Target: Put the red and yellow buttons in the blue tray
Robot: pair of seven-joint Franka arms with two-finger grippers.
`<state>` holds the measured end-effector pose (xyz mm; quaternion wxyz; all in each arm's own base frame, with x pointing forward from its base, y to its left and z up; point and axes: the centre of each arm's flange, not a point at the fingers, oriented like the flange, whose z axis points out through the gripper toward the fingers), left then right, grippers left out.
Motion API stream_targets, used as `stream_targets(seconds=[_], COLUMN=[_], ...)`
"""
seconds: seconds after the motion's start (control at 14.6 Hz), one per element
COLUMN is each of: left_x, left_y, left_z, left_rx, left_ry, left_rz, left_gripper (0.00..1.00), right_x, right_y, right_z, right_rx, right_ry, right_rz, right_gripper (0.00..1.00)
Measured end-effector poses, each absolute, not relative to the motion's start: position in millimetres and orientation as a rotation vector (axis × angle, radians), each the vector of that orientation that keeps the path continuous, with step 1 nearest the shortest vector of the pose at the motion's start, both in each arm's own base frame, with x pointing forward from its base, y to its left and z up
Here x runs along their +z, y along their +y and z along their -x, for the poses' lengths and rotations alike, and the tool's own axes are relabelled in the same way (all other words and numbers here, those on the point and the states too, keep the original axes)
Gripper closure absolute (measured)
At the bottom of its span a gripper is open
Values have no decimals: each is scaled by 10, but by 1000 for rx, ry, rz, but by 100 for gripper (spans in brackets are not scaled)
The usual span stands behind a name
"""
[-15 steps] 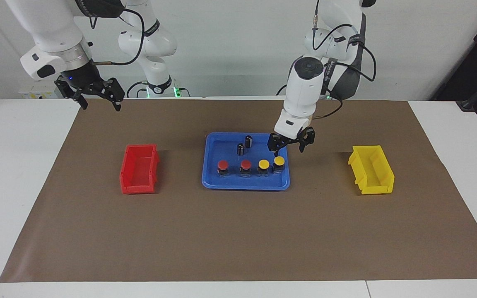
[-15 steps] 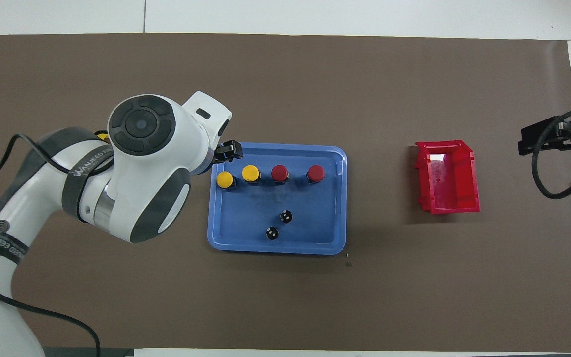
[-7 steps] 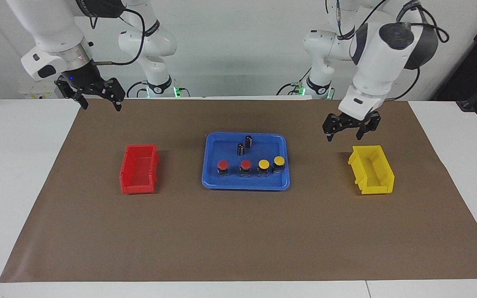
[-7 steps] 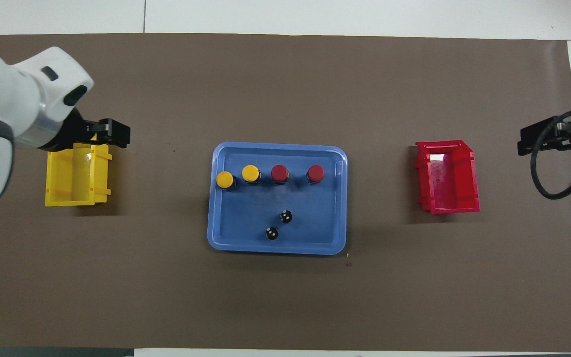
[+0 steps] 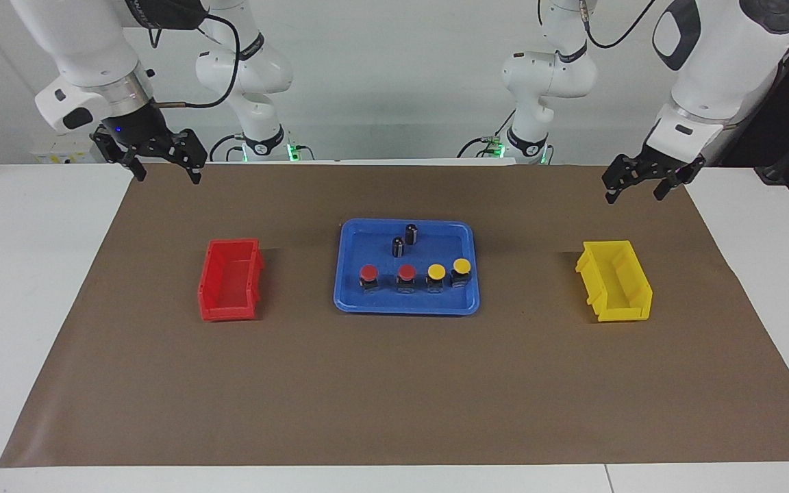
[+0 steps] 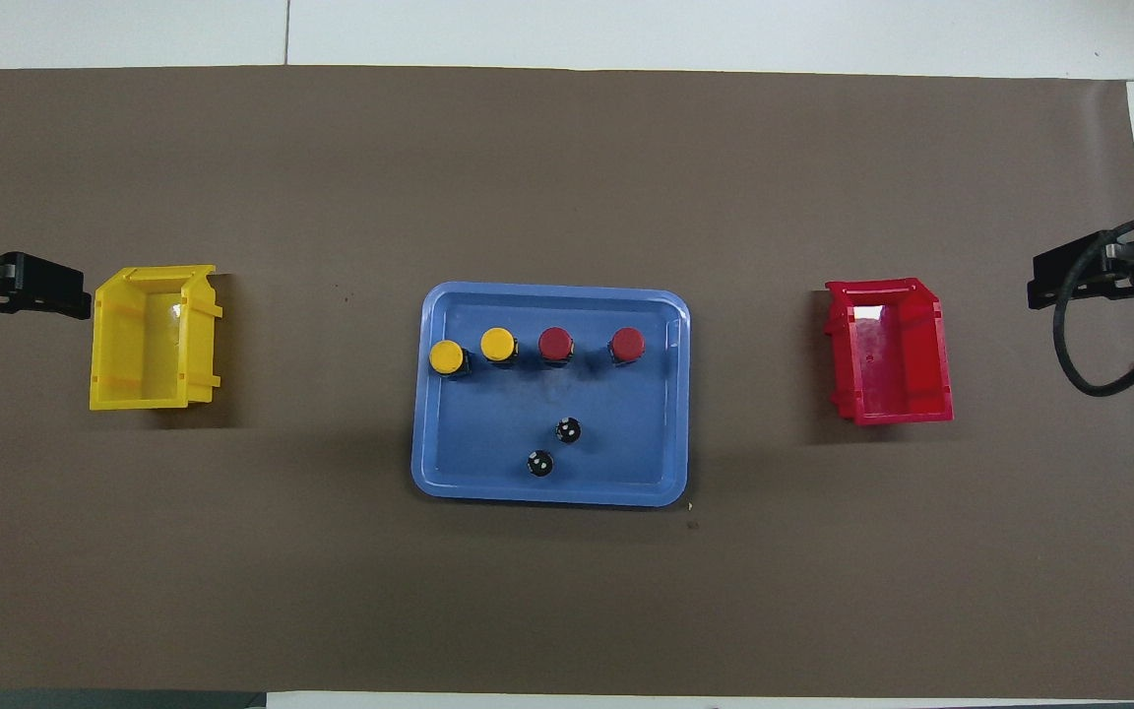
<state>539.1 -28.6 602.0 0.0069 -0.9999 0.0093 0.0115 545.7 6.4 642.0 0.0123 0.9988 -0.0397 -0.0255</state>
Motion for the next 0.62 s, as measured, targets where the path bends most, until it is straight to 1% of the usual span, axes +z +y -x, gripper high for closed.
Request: stream_targets(seconds=[0.21, 0.62], left_x=[6070, 6084], left_y=[-114, -64], left_z=[-5388, -5367], left_rx=[38, 60], left_ry=[21, 12], left_rz=[3128, 3120], left_gripper=[0, 0], right_x=[6417, 6415], right_y=[66, 67], right_z=[-5457, -5456], right_rx=[-81, -81], right_ry=[-123, -123], right_rz=[-3113, -3113], right_gripper=[0, 0])
